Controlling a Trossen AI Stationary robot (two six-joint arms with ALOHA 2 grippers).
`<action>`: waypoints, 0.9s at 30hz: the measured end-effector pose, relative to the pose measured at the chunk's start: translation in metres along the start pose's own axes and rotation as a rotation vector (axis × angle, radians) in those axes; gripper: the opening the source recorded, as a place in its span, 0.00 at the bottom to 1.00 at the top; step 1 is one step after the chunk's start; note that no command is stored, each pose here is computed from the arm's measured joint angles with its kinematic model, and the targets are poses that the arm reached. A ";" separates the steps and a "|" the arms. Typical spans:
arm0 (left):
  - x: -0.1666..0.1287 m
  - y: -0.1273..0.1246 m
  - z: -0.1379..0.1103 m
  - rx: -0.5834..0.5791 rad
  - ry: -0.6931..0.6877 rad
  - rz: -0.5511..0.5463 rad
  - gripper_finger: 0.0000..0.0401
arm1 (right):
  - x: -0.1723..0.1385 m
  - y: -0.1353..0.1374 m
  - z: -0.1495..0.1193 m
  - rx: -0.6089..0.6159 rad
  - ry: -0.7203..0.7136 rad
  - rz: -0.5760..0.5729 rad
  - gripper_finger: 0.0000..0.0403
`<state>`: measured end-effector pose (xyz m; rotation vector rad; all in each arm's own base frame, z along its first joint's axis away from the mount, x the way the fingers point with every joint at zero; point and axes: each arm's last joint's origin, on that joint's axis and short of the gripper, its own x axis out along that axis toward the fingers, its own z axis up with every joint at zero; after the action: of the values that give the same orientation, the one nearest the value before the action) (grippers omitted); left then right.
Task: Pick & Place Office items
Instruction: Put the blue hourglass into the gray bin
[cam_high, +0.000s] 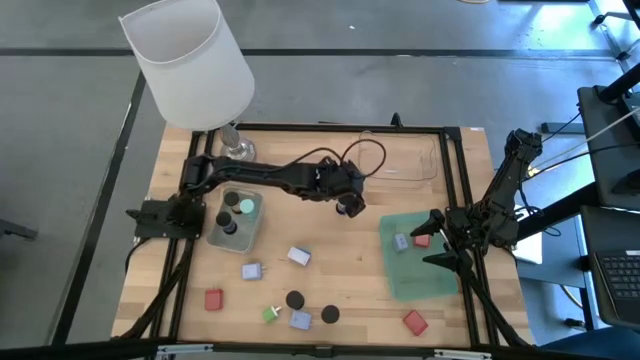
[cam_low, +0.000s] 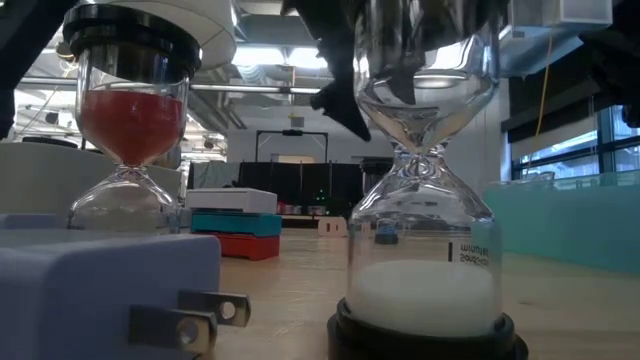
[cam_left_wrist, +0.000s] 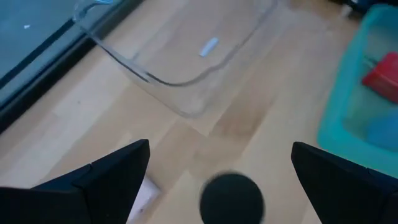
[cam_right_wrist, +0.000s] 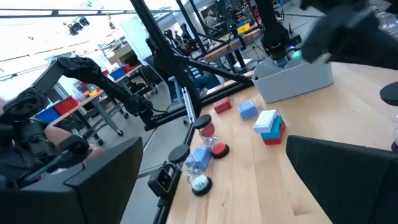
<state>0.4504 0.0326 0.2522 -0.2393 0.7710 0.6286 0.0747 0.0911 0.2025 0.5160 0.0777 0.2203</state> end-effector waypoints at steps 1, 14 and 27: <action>0.003 0.002 -0.001 -0.016 0.014 0.007 0.97 | 0.000 0.000 0.000 0.000 0.000 0.000 0.99; 0.046 0.009 -0.018 -0.154 0.148 -0.002 0.97 | 0.000 0.000 0.000 -0.004 0.003 -0.002 0.99; 0.047 0.005 -0.029 -0.206 0.220 0.014 0.96 | 0.000 0.000 0.000 -0.005 0.004 -0.002 0.99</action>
<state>0.4568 0.0448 0.1984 -0.4986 0.9197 0.7029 0.0747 0.0911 0.2020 0.5107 0.0814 0.2195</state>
